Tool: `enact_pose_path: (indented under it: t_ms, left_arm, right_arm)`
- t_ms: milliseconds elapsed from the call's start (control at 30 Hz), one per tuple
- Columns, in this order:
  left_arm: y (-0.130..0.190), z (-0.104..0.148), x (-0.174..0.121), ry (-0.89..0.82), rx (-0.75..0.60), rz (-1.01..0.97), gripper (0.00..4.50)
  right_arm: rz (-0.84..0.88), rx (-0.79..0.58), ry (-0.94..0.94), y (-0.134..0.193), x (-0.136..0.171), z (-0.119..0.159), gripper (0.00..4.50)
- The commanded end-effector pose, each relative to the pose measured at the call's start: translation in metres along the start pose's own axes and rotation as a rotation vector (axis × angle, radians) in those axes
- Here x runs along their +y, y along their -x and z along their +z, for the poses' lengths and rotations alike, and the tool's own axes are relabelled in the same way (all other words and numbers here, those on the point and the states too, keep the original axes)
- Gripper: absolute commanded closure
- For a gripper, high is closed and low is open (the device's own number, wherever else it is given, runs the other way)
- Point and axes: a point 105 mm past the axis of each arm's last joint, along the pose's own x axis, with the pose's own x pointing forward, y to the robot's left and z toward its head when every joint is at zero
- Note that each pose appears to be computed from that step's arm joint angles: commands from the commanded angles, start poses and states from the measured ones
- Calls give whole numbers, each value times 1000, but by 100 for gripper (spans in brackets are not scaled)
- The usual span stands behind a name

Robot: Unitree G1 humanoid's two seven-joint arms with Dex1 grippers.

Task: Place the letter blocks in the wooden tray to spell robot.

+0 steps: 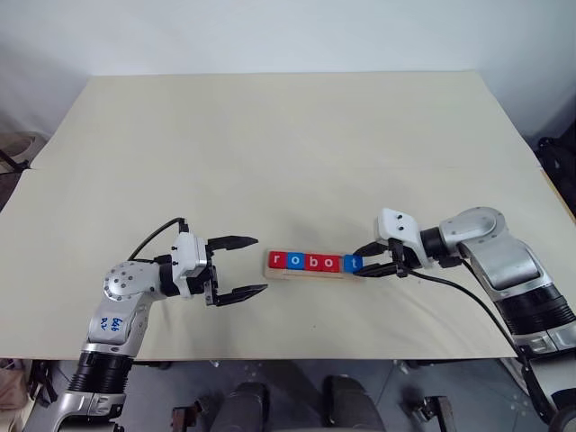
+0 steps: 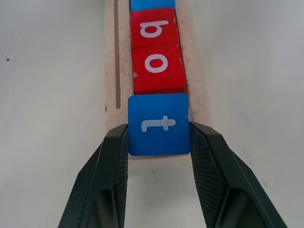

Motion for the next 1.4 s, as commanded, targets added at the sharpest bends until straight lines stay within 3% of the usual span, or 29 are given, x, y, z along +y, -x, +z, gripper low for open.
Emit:
enact_pose_path:
  t_ms: [33,200,467,567,800,900,1233,1400]
  left_arm:
    - [0,6,-1,-31,-12,4,0]
    - [1,6,-2,-32,-12,8,0]
    - [2,7,-2,-31,-10,14,0]
    - [3,6,-2,-30,-9,14,0]
    - [3,6,0,-29,-6,10,0]
    - [3,6,1,-28,-3,5,0]
    - [1,7,3,-33,-1,-6,0]
    - [2,6,2,-33,2,-1,0]
  right_arm:
    - [-14,-13,35,1,-4,8,304]
    - [-19,-15,39,0,-5,8,304]
    - [-40,-53,55,11,-9,19,34]
    - [-36,-102,31,25,-6,27,34]
    - [-65,-121,-29,39,2,13,34]
    - [-119,-102,-46,38,-2,4,94]
    - [-96,-93,-53,17,2,-2,438]
    - [-95,-86,-61,11,0,-3,445]
